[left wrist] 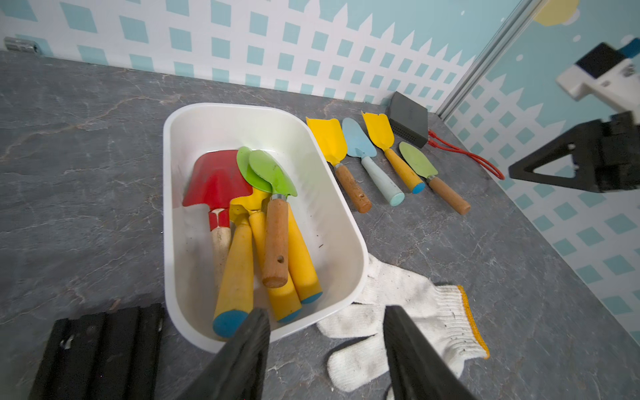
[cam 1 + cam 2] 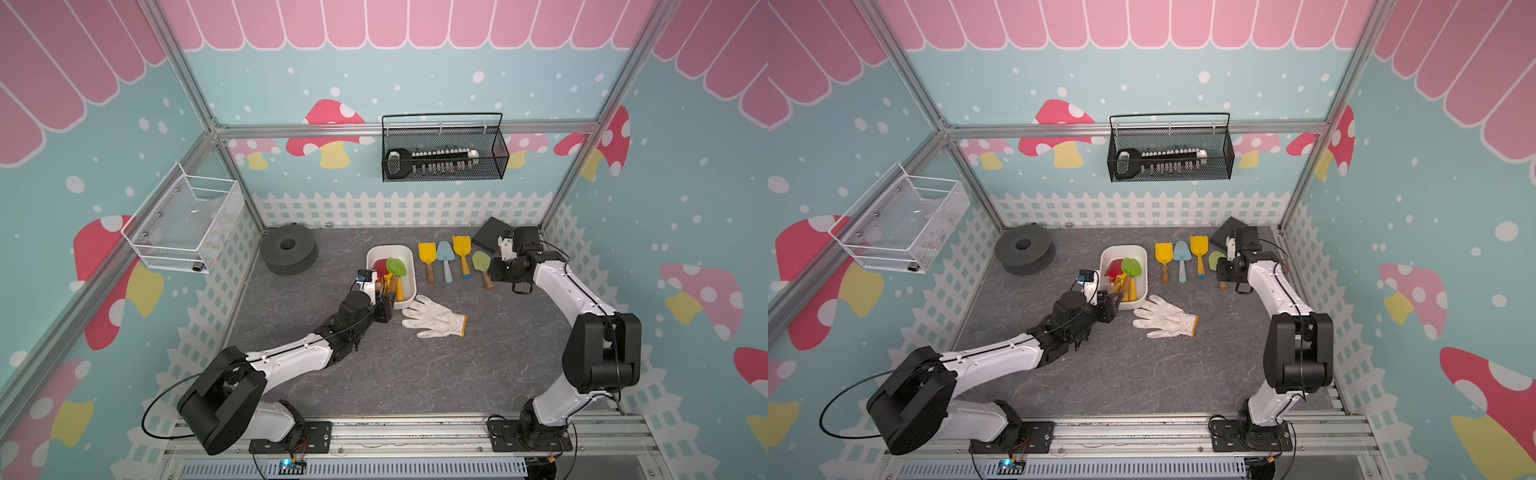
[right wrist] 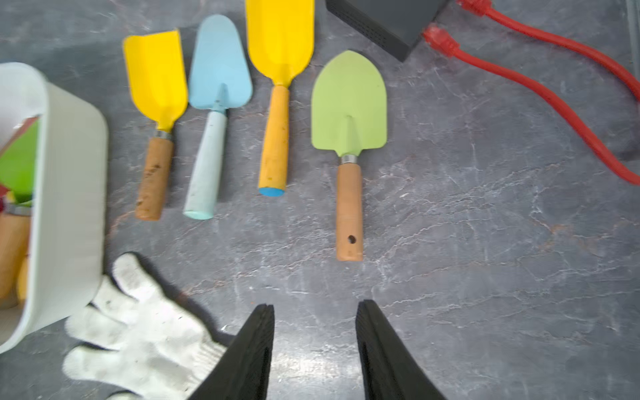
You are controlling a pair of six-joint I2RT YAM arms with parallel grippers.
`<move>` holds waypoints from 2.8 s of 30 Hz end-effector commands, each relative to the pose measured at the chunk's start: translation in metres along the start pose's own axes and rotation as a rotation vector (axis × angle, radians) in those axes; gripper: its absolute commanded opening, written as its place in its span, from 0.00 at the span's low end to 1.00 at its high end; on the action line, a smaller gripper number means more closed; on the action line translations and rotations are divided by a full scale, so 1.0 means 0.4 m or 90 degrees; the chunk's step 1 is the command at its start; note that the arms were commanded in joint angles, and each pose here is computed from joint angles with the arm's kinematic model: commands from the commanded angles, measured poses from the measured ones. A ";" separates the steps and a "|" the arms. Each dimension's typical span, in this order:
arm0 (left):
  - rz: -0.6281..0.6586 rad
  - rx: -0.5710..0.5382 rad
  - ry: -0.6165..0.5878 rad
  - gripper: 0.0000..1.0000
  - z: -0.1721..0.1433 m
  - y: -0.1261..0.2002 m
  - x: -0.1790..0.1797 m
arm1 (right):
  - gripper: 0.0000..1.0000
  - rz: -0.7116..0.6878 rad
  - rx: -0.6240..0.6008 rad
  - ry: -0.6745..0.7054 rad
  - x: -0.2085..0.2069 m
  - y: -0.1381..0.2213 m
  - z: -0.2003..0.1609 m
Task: Take the shovel out of the storage box
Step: Place the shovel at the center of the board, then pick up the shovel from the storage box.
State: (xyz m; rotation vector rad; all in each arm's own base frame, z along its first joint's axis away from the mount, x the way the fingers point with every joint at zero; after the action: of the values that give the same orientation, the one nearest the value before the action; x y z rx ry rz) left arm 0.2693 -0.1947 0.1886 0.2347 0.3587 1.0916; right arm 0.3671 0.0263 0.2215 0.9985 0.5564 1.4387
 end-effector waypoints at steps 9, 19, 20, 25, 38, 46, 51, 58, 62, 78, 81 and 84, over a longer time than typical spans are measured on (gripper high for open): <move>0.073 -0.002 0.012 0.56 0.044 0.004 0.008 | 0.46 0.144 0.046 0.083 0.176 0.083 -0.201; 0.100 0.099 -0.066 0.44 0.098 -0.067 -0.012 | 0.43 0.184 0.080 0.128 0.200 0.071 -0.279; 0.098 0.116 -0.076 0.44 0.098 -0.082 -0.015 | 0.43 0.187 0.078 0.129 0.200 0.075 -0.280; 0.095 0.168 -0.094 0.44 0.106 -0.155 -0.029 | 0.43 0.195 0.070 0.133 0.198 0.089 -0.286; 0.102 0.307 -0.082 0.40 0.062 -0.298 0.000 | 0.44 0.202 0.070 0.135 0.196 0.094 -0.292; 0.135 0.351 -0.111 0.40 0.040 -0.328 0.018 | 0.44 0.205 0.068 0.136 0.197 0.096 -0.291; 0.138 0.377 -0.116 0.40 0.023 -0.345 0.024 | 0.44 0.215 0.068 0.137 0.199 0.101 -0.293; 0.153 0.402 -0.126 0.40 0.009 -0.376 0.036 | 0.44 0.225 0.065 0.138 0.202 0.108 -0.292; 0.163 0.412 -0.128 0.40 0.002 -0.381 0.045 | 0.44 0.231 0.063 0.139 0.203 0.113 -0.293; 0.142 0.309 -0.100 0.06 0.098 -0.314 0.033 | 0.44 0.231 0.052 0.141 0.201 0.117 -0.293; 0.129 0.278 -0.084 0.03 0.127 -0.281 0.026 | 0.44 0.233 0.050 0.142 0.201 0.117 -0.294; 0.111 0.246 -0.067 0.02 0.147 -0.246 0.017 | 0.44 0.240 0.045 0.142 0.202 0.120 -0.293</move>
State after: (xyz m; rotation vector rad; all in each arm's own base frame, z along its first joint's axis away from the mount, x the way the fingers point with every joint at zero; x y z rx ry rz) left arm 0.3791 -0.2331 0.1796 0.8093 0.4753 1.1703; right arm 0.2559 0.1215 0.2183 1.0667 0.6168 1.8574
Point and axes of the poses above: each gripper's point midway between its finger pads, its own y axis back along the fingers, its own x axis along the line the jaws close on, z = x × y, the point moved 9 cm from there along y, back along the fingers, and after that the axes turned 10 degrees about -y, right-handed, at the moved point
